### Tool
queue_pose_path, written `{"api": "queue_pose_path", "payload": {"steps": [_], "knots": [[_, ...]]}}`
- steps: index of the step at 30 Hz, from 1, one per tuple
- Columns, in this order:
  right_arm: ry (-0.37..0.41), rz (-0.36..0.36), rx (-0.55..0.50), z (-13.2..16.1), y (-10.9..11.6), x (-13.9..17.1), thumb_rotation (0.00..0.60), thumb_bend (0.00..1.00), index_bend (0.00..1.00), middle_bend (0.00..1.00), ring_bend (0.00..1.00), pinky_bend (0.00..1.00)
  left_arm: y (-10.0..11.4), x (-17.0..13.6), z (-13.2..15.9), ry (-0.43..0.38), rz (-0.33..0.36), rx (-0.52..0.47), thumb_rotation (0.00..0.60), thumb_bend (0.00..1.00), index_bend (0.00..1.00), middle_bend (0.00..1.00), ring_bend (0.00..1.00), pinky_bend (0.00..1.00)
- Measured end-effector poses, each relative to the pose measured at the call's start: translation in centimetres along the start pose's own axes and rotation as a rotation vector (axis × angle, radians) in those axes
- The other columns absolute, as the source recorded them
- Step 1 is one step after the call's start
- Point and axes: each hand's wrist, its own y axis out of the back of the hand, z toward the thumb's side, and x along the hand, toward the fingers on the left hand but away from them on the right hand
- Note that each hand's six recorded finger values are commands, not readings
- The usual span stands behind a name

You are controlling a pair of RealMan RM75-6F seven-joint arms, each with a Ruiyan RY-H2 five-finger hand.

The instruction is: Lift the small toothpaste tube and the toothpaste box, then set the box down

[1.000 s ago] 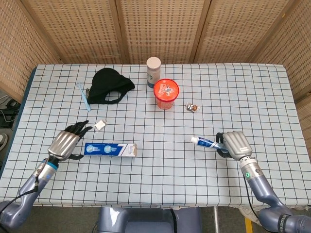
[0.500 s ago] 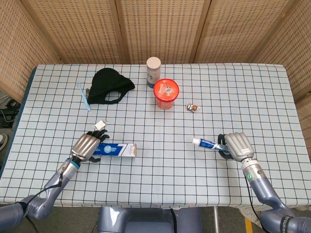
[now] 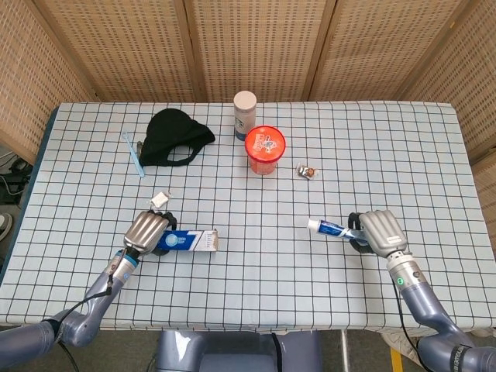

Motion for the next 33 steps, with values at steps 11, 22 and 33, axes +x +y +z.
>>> {"api": "queue_pose_path", "payload": {"steps": [11, 22, 33], "knots": [[0.039, -0.074, 0.049, 1.7, 4.1, 0.3, 0.600, 0.63, 0.72, 0.66, 0.60, 0.57, 3.6, 0.3, 0.3, -0.045, 0.122, -0.328, 0.600, 0.15, 0.54, 0.41, 0.46, 0.43], [0.102, -0.201, 0.178, 5.3, 11.7, 0.6, 0.600, 0.63, 0.72, 0.66, 0.61, 0.57, 6.5, 1.7, 2.2, -0.177, 0.140, -0.741, 0.600, 0.12, 0.54, 0.41, 0.46, 0.43], [0.154, -0.283, 0.331, 8.9, 17.1, 1.2, 0.600, 0.63, 0.72, 0.66, 0.61, 0.58, 7.4, 4.0, 4.7, -0.253, 0.130, -0.819, 0.600, 0.12, 0.54, 0.41, 0.46, 0.43]]}}
